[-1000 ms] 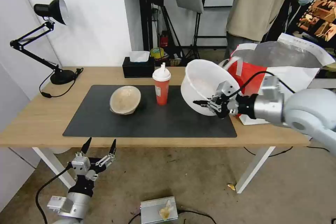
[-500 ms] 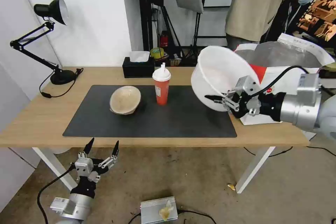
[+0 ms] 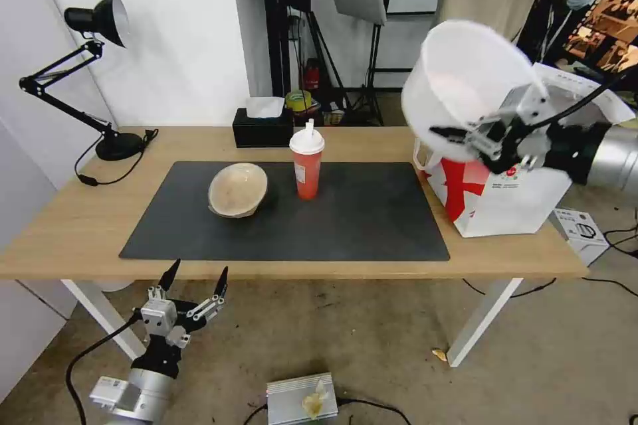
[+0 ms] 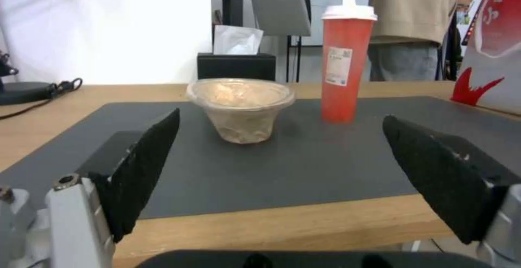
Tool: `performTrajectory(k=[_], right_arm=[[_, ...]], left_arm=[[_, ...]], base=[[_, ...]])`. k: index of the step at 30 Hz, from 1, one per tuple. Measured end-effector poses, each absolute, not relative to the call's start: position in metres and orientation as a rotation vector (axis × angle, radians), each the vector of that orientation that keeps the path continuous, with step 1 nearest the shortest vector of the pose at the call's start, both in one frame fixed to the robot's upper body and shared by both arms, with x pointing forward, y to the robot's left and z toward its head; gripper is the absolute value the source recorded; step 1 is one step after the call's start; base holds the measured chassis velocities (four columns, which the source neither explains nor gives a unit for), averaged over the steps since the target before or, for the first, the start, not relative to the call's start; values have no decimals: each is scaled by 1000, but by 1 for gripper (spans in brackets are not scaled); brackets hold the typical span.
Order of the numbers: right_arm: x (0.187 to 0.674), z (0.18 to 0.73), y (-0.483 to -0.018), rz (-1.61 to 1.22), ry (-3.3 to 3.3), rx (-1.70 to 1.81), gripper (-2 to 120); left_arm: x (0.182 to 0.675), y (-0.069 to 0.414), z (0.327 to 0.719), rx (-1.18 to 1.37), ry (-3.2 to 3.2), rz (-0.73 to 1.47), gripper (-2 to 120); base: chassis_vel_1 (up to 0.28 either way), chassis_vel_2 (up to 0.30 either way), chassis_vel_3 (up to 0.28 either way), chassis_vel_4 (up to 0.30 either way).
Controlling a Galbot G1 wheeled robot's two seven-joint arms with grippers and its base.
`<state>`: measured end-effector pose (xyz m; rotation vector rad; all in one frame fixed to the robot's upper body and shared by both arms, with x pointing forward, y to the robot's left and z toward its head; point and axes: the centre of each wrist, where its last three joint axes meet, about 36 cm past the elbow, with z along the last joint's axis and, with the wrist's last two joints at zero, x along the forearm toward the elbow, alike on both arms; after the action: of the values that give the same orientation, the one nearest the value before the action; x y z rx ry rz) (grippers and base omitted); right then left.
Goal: Pick up the trash from the table and place it into the takeout bag.
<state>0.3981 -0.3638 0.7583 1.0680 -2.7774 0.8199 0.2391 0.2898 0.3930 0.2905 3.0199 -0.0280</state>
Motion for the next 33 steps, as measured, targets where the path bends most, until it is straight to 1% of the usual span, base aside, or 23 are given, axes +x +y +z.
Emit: performTrajectory(k=[6,9,14,16,18,23,33], right_arm=[[408,768,-382,846,-2815,985,0],[417,773,-402,865,-2846,900,0],[423,772,-413,850,-2867,836,0],[432,771,-432,845,-2899,746,0],[435,770,-437,840,-2906,726,0],[446,758,-458,805,-2940,641,0],[459,741,-476,747,-2984,582,0]], left_arm=[[240,291,394,301,3018,-23,100],[240,293,395,311,3016,-19,100],[242,293,396,332,3007,-30,100],[243,293,396,351,3002,-37,100],[243,292,395,355,3002,-41,100],[240,290,397,380,3000,-43,100],[239,288,401,406,2993,-34,100]], base=[[0,0,0,0],[0,0,0,0],[0,0,0,0],[0,0,0,0],[0,0,0,0],[0,0,0,0],[0,0,0,0]])
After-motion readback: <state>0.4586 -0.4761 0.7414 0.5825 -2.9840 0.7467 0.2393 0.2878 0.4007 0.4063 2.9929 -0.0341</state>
